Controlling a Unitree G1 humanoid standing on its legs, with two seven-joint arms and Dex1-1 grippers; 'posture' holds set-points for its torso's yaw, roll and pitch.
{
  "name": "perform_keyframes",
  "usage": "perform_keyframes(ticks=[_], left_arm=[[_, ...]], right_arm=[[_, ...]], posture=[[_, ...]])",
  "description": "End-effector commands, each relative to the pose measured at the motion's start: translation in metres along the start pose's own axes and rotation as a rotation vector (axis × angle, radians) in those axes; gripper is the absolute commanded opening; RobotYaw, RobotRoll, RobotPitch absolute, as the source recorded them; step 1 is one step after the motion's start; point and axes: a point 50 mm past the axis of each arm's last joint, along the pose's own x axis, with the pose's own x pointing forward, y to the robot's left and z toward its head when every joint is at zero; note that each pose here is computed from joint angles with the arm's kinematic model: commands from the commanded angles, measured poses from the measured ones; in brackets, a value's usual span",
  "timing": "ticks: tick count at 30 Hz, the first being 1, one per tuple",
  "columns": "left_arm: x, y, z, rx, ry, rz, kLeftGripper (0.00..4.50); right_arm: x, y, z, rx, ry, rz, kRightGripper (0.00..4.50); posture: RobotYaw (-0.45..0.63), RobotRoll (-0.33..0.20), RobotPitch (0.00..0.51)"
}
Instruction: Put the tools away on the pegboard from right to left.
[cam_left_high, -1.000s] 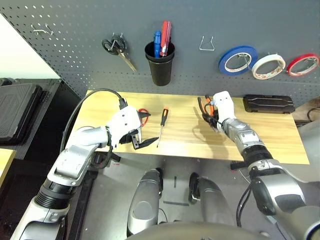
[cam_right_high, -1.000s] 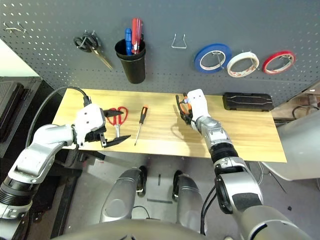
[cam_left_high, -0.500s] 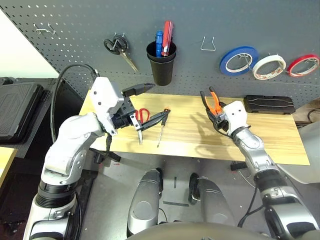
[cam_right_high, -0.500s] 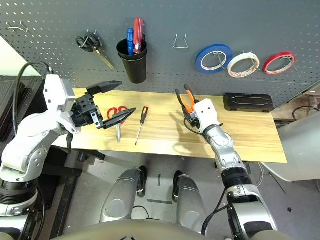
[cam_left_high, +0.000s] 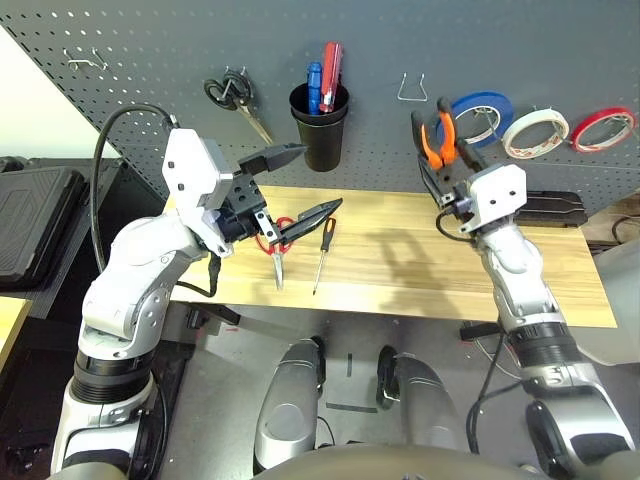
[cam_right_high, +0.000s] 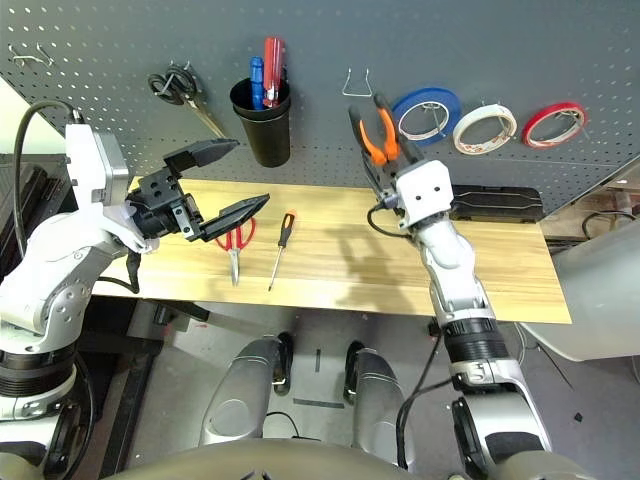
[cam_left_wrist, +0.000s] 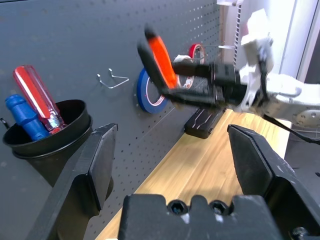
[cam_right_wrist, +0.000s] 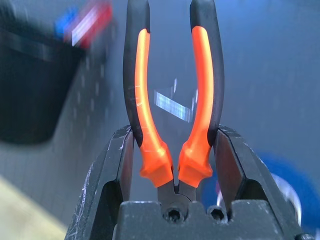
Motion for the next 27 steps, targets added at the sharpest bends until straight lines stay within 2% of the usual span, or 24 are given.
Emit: perform_keyframes(ticks=[1,6,11,20,27], left_arm=[[0.002,0.000,0.000,-0.014,-0.006,-0.019,4.50],[0.002,0.001,0.000,-0.006,0.000,-0.023,4.50],[0.004,0.002,0.000,0.001,0.005,-0.024,4.50],[0.006,0.002,0.001,0.008,0.007,-0.019,4.50],[0.005,0.002,0.001,0.010,0.016,-0.007,4.50]], right_arm=[[0.019,0.001,0.023,0.026,-0.112,-0.035,2.54],[0.039,0.005,0.036,0.062,-0.159,-0.063,2.54],[0.072,0.006,0.044,0.089,-0.198,-0.089,2.54],[0.105,-0.006,0.036,0.102,-0.178,-0.150,2.54],[0.115,-0.012,0.025,0.133,-0.110,-0.201,2.54]], posture=[[0.31,0.000,0.136],[0.31,0.000,0.133],[0.32,0.000,0.125],[0.34,0.000,0.129],[0.36,0.000,0.142]])
